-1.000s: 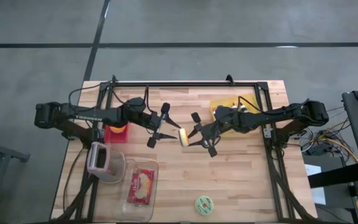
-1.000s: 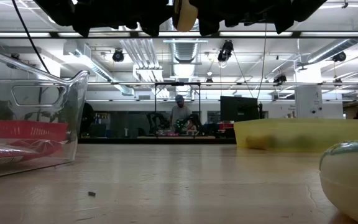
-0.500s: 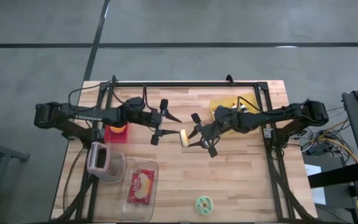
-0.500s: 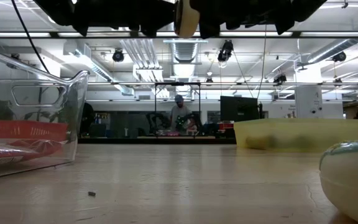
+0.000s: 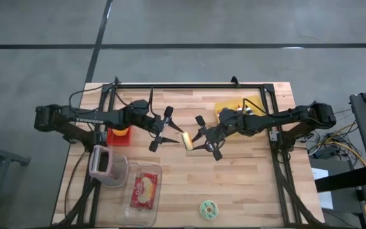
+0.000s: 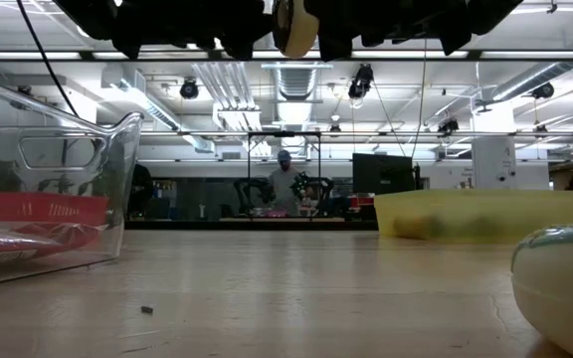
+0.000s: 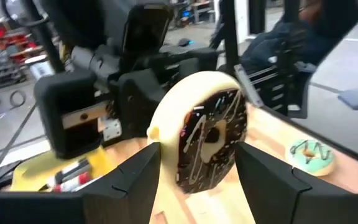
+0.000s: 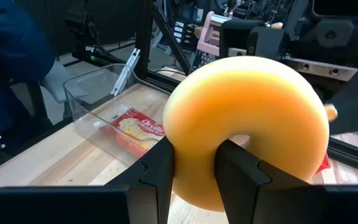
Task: Pick & Place Food Item
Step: Put the black donut into the red bin
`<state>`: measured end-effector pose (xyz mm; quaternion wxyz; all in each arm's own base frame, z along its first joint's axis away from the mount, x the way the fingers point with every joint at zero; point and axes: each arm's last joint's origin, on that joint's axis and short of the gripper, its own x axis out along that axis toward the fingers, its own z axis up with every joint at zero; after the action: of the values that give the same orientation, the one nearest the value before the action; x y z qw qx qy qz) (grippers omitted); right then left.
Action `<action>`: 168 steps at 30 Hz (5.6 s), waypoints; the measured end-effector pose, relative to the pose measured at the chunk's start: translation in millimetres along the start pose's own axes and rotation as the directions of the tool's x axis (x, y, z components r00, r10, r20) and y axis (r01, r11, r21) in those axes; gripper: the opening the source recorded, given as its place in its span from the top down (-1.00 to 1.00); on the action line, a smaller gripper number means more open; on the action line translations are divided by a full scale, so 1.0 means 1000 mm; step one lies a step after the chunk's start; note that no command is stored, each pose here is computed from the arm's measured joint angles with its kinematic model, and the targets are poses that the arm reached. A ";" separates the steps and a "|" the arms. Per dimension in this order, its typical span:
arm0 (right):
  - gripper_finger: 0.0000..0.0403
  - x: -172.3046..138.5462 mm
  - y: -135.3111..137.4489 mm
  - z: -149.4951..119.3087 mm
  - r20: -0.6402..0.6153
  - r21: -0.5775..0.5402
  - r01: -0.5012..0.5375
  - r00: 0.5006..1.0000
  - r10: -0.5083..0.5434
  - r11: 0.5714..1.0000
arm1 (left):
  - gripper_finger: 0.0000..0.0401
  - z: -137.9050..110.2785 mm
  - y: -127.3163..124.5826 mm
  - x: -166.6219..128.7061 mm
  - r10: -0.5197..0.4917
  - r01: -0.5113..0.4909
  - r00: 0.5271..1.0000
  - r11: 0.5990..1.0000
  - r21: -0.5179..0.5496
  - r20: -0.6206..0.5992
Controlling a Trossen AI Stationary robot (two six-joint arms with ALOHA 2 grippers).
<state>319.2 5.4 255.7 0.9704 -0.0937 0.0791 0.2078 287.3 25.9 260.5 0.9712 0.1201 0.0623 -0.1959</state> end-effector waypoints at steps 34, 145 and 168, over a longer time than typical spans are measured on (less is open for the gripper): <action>0.50 0.000 0.000 0.000 0.003 -0.005 0.004 1.000 -0.004 1.000 | -0.05 -0.004 0.008 0.010 0.158 -0.159 0.987 0.985 0.066 0.021; -0.37 0.000 0.000 0.002 0.015 0.169 0.000 1.000 -0.003 0.986 | 0.70 -0.004 0.004 0.011 0.046 -0.048 0.998 0.997 0.056 0.040; -0.29 -0.016 0.007 0.004 -0.100 0.332 0.006 0.995 0.029 0.943 | 0.70 -0.005 0.004 0.010 0.041 -0.042 0.999 0.998 0.050 0.028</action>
<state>302.0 6.2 261.7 0.9657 0.0611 0.1638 0.1920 297.8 26.9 254.3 0.9726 0.1430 0.0419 -0.1786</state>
